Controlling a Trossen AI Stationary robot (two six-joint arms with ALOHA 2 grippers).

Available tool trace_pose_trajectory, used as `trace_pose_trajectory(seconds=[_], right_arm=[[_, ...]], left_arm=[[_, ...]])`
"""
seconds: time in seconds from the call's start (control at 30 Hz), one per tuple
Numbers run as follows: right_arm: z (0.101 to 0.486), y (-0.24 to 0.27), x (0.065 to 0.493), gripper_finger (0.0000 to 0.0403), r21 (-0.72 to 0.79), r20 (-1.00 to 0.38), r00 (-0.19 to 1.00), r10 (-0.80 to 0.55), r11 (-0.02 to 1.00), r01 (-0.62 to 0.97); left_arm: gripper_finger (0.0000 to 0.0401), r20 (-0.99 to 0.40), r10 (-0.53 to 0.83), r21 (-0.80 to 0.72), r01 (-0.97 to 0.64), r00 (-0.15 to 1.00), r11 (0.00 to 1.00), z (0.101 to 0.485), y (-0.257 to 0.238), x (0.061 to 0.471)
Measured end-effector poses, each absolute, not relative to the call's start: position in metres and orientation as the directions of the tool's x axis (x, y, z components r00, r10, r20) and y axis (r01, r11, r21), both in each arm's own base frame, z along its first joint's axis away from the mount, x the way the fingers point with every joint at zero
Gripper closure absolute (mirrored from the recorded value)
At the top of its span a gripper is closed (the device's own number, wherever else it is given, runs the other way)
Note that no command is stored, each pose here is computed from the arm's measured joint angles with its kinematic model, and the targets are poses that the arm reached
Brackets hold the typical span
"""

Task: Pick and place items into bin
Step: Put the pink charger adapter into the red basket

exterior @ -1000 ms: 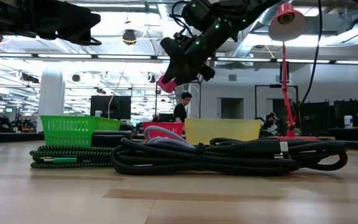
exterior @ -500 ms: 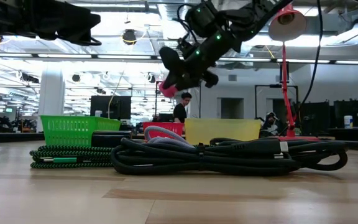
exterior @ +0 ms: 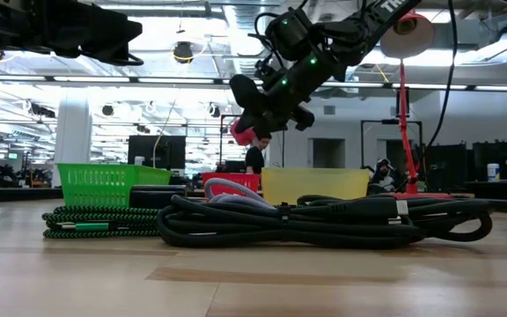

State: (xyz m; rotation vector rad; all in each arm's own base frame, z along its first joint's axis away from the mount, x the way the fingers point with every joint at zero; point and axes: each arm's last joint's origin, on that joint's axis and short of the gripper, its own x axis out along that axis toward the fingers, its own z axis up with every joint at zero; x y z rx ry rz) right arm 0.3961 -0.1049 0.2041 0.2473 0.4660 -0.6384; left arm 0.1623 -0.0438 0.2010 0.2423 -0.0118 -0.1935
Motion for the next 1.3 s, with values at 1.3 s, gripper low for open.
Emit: trace_pose_trajectory(seconds=[1.3], right_arm=[[0.199,-0.139,0.384,0.0245,-0.007,-0.564,0.764,-0.314,0.927,0.376]], left_arm=[[0.0298,-0.013,-0.192,0.239,0.189,0.981,0.952,0.201,-0.044,0.162]])
